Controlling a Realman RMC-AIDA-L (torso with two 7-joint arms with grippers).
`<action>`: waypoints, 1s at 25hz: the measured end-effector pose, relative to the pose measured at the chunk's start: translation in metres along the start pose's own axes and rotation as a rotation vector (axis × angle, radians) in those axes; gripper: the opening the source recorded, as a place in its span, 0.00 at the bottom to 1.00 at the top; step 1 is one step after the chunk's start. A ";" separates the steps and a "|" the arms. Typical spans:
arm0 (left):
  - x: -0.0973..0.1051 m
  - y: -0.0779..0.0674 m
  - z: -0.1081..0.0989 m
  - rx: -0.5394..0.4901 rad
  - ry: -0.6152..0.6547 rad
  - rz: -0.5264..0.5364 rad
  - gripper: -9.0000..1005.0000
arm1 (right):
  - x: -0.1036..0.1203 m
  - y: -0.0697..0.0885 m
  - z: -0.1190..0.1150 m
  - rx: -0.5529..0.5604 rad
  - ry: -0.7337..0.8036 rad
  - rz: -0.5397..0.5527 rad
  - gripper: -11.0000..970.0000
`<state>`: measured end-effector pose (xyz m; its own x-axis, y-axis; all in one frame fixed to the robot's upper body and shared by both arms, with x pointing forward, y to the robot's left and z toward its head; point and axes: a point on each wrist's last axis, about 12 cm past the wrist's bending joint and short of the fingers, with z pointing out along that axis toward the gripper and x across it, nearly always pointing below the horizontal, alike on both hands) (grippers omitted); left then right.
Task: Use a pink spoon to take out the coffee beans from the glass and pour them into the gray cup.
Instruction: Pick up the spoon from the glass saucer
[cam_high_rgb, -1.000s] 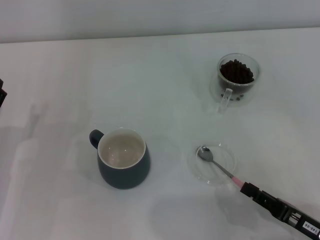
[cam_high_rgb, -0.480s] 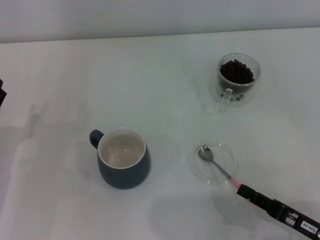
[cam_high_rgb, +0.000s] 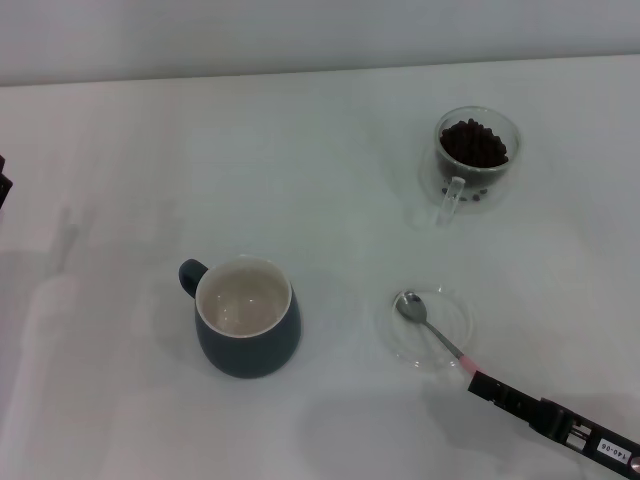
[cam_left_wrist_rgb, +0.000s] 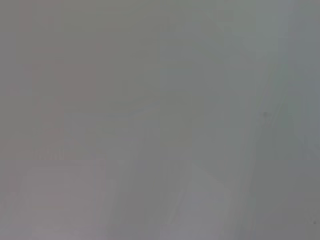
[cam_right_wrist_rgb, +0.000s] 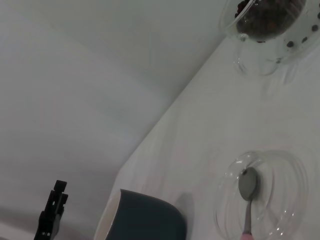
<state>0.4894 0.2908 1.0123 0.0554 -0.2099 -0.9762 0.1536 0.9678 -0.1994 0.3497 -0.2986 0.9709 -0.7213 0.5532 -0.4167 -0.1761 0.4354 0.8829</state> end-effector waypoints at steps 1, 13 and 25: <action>0.000 0.000 0.000 0.000 0.000 0.000 0.88 | 0.000 0.000 0.000 0.000 0.000 0.001 0.38; 0.000 -0.001 0.001 0.001 -0.002 -0.002 0.88 | 0.001 -0.001 0.000 0.003 0.014 0.018 0.37; 0.000 0.000 -0.001 0.000 0.001 -0.002 0.88 | -0.001 -0.001 0.000 0.006 0.025 0.014 0.33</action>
<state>0.4889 0.2905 1.0120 0.0541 -0.2119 -0.9758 0.1536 0.9674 -0.2015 0.3506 -0.2994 0.9700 -0.7404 0.5414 -0.3984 -0.1617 0.4319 0.8873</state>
